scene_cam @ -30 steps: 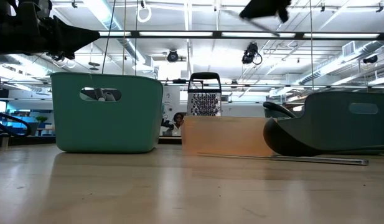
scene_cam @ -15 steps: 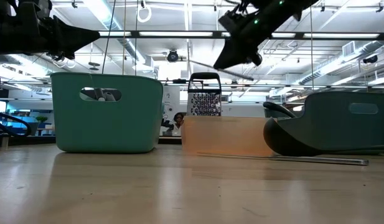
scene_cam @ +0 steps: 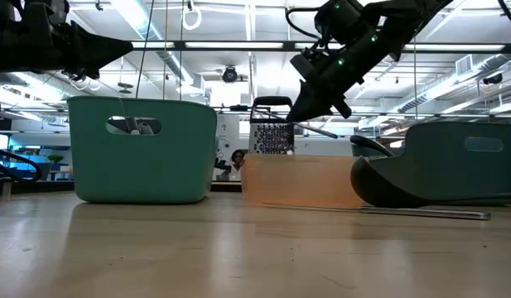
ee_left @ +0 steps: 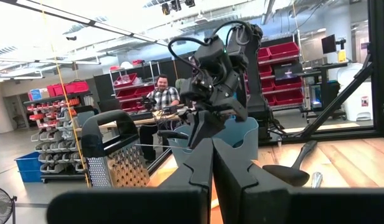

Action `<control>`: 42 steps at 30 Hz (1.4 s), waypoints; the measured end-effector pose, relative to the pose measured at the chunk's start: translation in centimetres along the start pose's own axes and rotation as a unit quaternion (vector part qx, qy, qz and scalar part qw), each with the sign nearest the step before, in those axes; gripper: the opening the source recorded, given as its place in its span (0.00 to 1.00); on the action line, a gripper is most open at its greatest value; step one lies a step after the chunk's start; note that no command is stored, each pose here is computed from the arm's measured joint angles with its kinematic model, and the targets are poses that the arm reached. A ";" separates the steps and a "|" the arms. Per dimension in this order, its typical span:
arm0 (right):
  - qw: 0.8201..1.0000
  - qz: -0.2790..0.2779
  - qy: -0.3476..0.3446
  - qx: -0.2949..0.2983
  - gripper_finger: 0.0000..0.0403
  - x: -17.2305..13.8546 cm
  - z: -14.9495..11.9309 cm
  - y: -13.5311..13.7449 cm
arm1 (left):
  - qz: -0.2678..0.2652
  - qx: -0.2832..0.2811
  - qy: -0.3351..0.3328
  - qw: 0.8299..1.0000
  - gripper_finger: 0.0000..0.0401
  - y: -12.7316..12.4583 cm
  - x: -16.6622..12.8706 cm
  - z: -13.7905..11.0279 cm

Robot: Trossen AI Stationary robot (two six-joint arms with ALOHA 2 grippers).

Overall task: Pick & Place Kitchen Items
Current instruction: Put the silver table knife into the orange bin

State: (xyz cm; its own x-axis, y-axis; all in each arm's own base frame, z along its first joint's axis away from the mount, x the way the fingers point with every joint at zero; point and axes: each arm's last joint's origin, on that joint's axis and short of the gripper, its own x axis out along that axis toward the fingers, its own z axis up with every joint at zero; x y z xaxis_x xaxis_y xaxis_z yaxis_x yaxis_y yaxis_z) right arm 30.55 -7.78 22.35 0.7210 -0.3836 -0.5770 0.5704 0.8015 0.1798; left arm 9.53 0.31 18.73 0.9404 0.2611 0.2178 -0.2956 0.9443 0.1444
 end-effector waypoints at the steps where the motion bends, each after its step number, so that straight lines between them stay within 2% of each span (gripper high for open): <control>1: 1.000 -0.002 0.001 0.006 0.11 0.1 -0.1 0.0 | 0.000 0.000 0.000 1.000 0.04 0.0 0.0 0.0; 11: 0.998 -0.057 0.022 0.018 0.11 2.6 -2.2 0.4 | -0.002 0.000 -0.001 1.000 0.04 0.0 0.0 0.0; 20: 0.997 -0.047 0.062 0.028 0.11 5.1 -4.3 0.7 | -0.002 0.002 -0.001 1.000 0.04 0.0 0.0 0.0; 28: 0.996 -0.042 0.071 0.028 0.11 5.4 -4.6 0.6 | -0.002 0.005 -0.001 1.000 0.04 0.0 0.0 0.0; 35: 0.993 -0.030 0.111 0.023 0.11 5.8 -5.3 0.1 | -0.002 0.005 -0.001 1.000 0.04 0.0 0.0 0.0; 42: 0.992 -0.055 0.111 0.015 0.11 6.7 -5.8 -0.4 | -0.004 0.003 -0.001 1.000 0.04 0.0 0.0 0.0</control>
State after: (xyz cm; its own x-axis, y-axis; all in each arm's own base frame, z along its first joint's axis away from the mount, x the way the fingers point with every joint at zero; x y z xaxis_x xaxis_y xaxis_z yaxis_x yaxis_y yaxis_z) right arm 32.86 -8.01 13.80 0.5512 -0.3543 -0.7554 0.6545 0.7452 0.1280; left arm 9.53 0.29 18.74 0.9421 0.2538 0.2191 -0.2900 0.9448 0.1527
